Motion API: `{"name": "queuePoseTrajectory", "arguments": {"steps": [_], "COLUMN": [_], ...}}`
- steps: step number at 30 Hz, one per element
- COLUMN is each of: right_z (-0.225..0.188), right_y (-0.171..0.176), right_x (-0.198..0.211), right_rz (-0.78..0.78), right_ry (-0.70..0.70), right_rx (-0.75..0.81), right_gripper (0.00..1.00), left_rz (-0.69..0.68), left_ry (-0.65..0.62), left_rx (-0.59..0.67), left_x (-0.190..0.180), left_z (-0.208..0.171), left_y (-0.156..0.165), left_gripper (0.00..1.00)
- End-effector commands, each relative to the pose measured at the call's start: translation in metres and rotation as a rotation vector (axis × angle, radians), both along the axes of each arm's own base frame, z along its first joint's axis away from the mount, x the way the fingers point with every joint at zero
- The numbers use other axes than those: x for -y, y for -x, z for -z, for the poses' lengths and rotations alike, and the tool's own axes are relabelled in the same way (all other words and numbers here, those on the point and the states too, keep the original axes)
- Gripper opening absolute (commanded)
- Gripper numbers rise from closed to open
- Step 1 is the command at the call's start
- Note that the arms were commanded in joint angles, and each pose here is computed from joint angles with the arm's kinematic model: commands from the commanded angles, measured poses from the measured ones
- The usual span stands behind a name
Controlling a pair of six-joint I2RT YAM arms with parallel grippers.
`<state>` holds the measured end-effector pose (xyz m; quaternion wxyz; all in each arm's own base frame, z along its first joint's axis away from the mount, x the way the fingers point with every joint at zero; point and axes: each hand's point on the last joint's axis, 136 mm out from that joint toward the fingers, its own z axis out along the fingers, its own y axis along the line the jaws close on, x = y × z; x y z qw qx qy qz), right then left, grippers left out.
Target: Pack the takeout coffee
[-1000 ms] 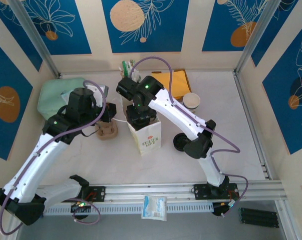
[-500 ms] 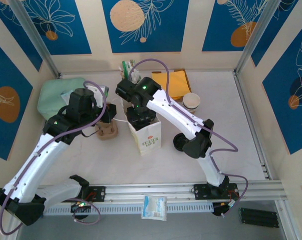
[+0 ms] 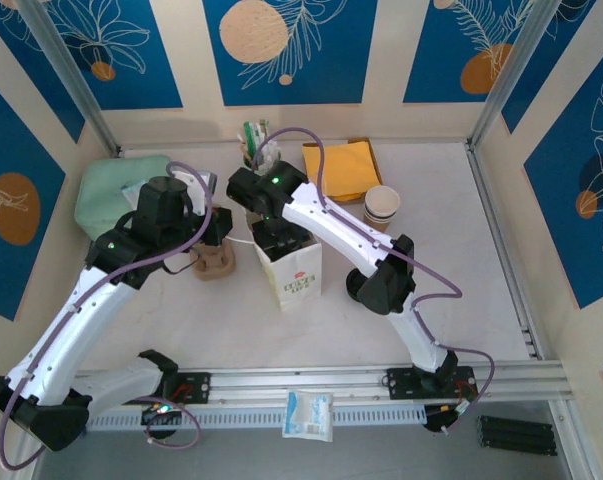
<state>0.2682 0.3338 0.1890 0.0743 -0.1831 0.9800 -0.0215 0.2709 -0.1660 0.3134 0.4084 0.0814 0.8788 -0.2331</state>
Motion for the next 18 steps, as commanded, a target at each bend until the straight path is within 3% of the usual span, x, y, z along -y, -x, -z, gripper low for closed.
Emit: {"name": "queuePoseTrajectory", "arguments": {"steps": [1, 18], "right_z": [0.0053, 0.0062], "right_y": [0.0229, 0.0241], "right_x": [0.0305, 0.0316], "right_rz": [-0.005, 0.034], "right_ry": [0.143, 0.113], "right_rx": [-0.097, -0.137], "right_gripper": [0.60, 0.60], "left_rz": [-0.001, -0.009], "left_ry": [0.022, 0.008], "left_rx": [0.012, 0.015], "left_x": [-0.0015, -0.0057], "left_z": [-0.0046, -0.0035], "left_y": [0.0022, 0.0050], "left_gripper": [0.15, 0.13]}}
